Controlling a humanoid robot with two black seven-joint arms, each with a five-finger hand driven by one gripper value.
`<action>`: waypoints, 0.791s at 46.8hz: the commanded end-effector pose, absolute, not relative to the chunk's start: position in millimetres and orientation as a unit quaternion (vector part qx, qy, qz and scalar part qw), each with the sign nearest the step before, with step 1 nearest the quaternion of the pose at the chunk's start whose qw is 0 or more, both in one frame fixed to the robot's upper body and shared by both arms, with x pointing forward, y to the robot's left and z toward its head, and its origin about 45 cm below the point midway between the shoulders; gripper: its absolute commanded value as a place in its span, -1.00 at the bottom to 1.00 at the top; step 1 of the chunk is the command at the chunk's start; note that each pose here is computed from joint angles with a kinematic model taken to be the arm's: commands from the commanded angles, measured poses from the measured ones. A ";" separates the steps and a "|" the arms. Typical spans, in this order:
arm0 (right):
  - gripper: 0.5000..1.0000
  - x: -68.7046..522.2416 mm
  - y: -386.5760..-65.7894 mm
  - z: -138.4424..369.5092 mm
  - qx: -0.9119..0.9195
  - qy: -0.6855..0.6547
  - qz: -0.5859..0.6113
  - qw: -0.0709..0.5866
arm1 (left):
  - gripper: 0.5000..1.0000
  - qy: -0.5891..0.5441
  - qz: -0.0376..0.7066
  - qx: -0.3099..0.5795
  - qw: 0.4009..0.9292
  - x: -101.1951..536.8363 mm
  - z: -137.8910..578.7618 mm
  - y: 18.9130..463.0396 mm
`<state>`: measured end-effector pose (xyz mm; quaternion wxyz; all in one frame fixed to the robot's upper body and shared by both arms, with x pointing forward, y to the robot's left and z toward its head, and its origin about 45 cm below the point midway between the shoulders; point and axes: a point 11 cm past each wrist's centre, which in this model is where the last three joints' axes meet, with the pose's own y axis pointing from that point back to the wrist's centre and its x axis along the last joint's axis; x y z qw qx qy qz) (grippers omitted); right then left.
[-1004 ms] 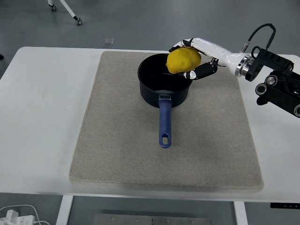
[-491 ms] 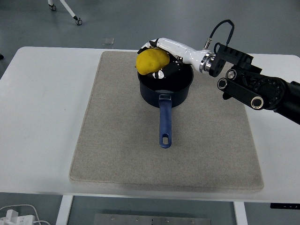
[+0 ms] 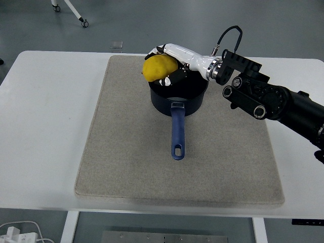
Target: Put the potato in the blue pot
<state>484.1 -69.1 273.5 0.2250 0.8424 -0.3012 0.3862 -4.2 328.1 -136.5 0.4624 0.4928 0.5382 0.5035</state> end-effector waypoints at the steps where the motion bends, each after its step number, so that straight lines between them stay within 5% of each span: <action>1: -1.00 485.8 -73.7 274.3 0.841 -0.304 0.387 0.227 | 0.99 0.538 0.504 0.493 0.462 -4.1 -136.5 328.2; 29: -0.98 486.1 -92.2 254.5 0.838 -0.318 0.371 0.243 | 0.99 0.539 0.503 0.493 0.462 -4.3 -136.5 328.2; 37: -0.18 488.1 -99.2 254.6 0.836 -0.324 0.369 0.246 | 0.99 0.538 0.504 0.493 0.462 -4.1 -136.5 328.2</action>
